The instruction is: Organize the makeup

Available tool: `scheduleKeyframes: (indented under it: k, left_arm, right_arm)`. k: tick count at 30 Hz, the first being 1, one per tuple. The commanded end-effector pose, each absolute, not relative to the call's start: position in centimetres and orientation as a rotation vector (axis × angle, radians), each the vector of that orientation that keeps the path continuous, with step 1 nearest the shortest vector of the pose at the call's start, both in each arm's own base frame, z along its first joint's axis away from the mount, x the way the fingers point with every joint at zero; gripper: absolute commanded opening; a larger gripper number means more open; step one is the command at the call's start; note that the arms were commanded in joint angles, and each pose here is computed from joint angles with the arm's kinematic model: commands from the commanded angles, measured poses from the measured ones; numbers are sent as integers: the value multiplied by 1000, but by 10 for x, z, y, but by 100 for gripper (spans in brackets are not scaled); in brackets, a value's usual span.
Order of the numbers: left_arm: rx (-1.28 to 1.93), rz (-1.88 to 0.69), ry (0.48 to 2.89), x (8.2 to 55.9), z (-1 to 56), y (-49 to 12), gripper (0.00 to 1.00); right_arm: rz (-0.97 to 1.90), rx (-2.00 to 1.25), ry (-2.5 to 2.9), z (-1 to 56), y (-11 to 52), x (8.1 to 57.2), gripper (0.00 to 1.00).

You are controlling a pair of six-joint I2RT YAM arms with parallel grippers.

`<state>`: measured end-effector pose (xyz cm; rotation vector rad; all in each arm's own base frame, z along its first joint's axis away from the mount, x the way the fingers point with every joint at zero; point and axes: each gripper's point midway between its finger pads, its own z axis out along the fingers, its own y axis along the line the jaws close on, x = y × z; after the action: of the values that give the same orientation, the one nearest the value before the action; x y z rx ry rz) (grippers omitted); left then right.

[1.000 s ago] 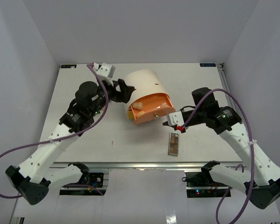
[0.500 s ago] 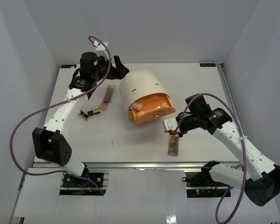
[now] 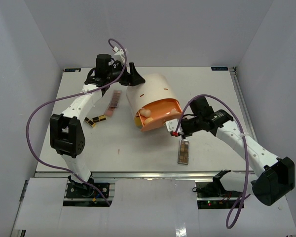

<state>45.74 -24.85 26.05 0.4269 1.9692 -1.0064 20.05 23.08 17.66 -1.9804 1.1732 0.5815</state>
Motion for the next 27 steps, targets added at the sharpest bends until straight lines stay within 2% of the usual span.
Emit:
scheduleKeyframes:
  k: [1, 11, 18, 27]
  left_arm:
    - [521, -1089, 1931, 440, 269, -255, 80]
    - [554, -1137, 1999, 427, 241, -256, 78]
    - [538, -1137, 2023, 427, 231, -256, 78]
    - [444, -1035, 1990, 445, 253, -247, 82]
  right_arm:
    - [496, -1897, 1187, 190, 247, 235, 11]
    - [406, -1579, 1294, 246, 280, 299, 17]
    - [449, -1405, 1439, 248, 293, 326, 24]
    - [538, -1397, 1466, 243, 279, 286, 27]
